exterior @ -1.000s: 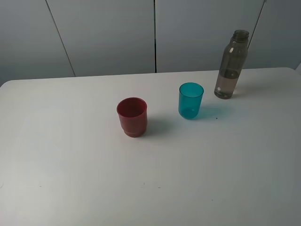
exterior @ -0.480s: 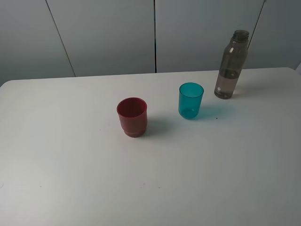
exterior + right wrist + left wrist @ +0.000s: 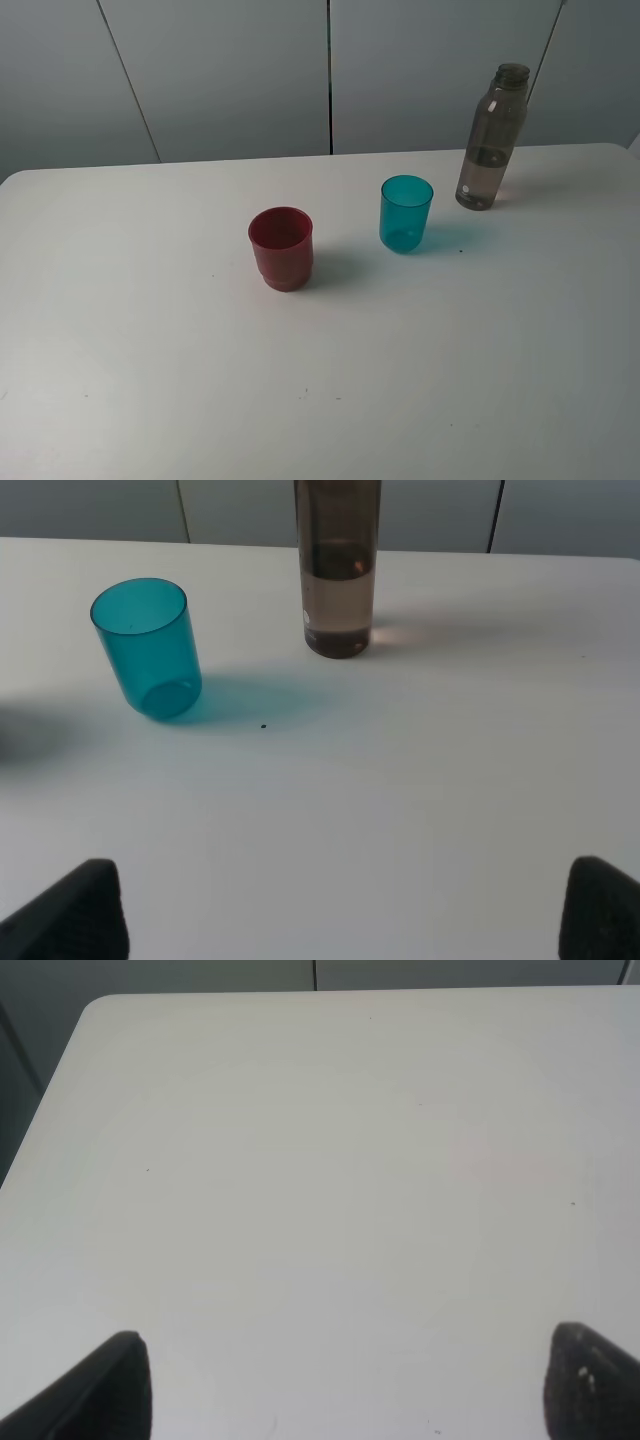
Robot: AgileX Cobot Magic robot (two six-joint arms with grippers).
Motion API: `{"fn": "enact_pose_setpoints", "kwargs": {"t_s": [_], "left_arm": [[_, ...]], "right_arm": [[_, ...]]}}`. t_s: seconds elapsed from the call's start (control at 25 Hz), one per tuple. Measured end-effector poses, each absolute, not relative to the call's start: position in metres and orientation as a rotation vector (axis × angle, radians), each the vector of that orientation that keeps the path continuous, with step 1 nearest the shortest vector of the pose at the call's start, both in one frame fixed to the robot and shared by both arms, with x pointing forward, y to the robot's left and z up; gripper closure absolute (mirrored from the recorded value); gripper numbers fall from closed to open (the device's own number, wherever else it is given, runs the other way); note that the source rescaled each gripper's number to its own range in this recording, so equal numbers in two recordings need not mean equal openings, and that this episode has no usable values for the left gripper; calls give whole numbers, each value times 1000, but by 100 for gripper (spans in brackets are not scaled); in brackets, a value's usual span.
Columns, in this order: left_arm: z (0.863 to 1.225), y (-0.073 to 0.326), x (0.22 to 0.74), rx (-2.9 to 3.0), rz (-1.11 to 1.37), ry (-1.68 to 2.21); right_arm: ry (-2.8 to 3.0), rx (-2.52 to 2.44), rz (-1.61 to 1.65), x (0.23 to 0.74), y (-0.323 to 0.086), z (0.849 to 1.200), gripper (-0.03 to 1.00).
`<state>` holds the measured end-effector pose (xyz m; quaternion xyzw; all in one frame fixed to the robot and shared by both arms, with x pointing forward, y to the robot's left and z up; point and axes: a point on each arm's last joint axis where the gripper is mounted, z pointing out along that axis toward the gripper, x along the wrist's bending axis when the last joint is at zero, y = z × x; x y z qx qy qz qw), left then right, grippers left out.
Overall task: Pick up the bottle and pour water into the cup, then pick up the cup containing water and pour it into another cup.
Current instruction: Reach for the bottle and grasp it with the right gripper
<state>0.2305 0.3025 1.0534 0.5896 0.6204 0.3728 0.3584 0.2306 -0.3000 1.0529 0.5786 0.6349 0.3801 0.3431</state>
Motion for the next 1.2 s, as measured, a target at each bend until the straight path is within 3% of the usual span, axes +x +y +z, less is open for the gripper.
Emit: {"fn": "enact_pose_setpoints", "kwargs": {"t_s": [0.76,1.0,1.2], "left_arm": [[1053,303,230,1521,962,1600],[1053,303,230,1524,964,1598],[1053,303,230,1525,964,1598]], "right_arm": [[1648,1529,989,234,-300,1063,18],[1663,1559,982,281,-294,1096,18],[1621,1543,1061,340,-286,1103,18]]}}
